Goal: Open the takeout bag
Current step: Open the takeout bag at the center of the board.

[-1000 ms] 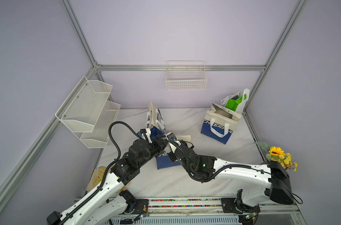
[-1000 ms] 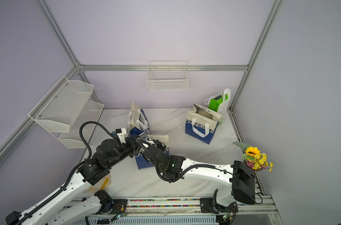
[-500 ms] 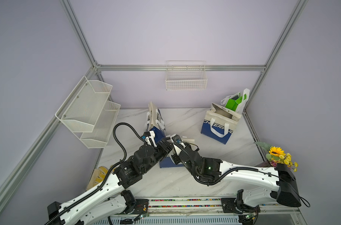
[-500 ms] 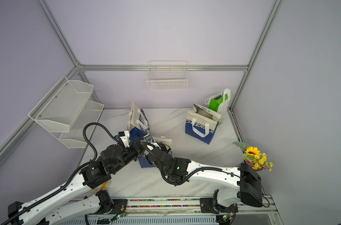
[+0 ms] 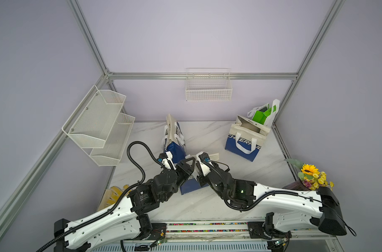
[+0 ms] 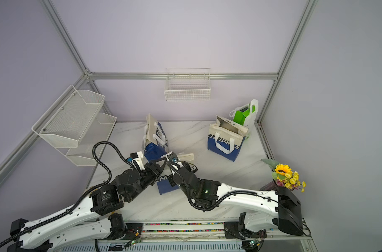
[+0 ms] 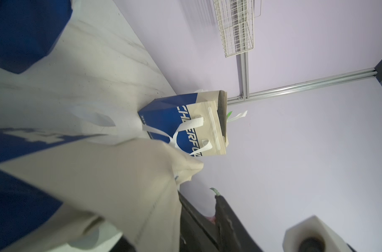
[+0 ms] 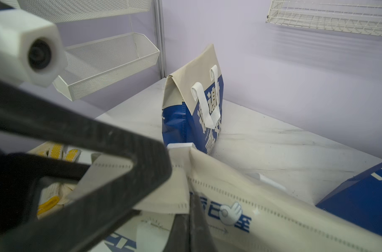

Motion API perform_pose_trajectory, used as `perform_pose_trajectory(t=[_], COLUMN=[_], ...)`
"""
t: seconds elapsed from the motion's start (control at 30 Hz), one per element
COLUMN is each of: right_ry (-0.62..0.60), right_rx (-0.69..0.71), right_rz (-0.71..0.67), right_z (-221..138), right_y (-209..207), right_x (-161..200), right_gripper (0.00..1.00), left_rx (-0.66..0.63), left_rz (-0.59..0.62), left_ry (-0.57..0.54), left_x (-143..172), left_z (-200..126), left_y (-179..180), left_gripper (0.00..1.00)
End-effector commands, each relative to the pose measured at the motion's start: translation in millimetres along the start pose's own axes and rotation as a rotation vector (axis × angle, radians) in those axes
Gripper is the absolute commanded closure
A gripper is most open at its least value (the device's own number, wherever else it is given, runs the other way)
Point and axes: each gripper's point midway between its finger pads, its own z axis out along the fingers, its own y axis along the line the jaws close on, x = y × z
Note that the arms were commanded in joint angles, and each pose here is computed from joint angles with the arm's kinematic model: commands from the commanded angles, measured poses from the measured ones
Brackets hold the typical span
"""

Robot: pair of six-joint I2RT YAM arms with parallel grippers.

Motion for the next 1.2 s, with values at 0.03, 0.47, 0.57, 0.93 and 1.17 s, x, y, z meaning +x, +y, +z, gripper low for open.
perform_pose_trajectory(t=[0.03, 0.47, 0.57, 0.93, 1.17], right_ry=[-0.039, -0.025, -0.016, 0.005, 0.053], right_rx=[-0.058, -0.072, -0.073, 0.077, 0.177], right_rz=[0.020, 0.003, -0.006, -0.017, 0.084], right_z=[-0.1, 6.9, 10.0, -14.3, -75.1], right_y=[11.5, 15.5, 16.6, -23.8, -76.6], right_x=[-9.2, -2.9, -0.7, -13.8, -35.7], right_gripper=[1.00, 1.00, 1.00, 0.28, 0.11], left_rx=[0.059, 0.044, 0.058, 0.037, 0.001], left_rz=[-0.046, -0.028, -0.018, 0.033, 0.022], left_ry=[-0.011, 0.054, 0.083, 0.040, 0.072], left_x=[-6.8, -5.1, 2.1, -13.9, -9.6], left_z=[14.0, 50.4, 58.1, 55.6, 68.2], left_y=[-17.3, -16.0, -19.9, -23.0, -13.1], left_gripper=[0.61, 0.87, 0.89, 1.00, 1.00])
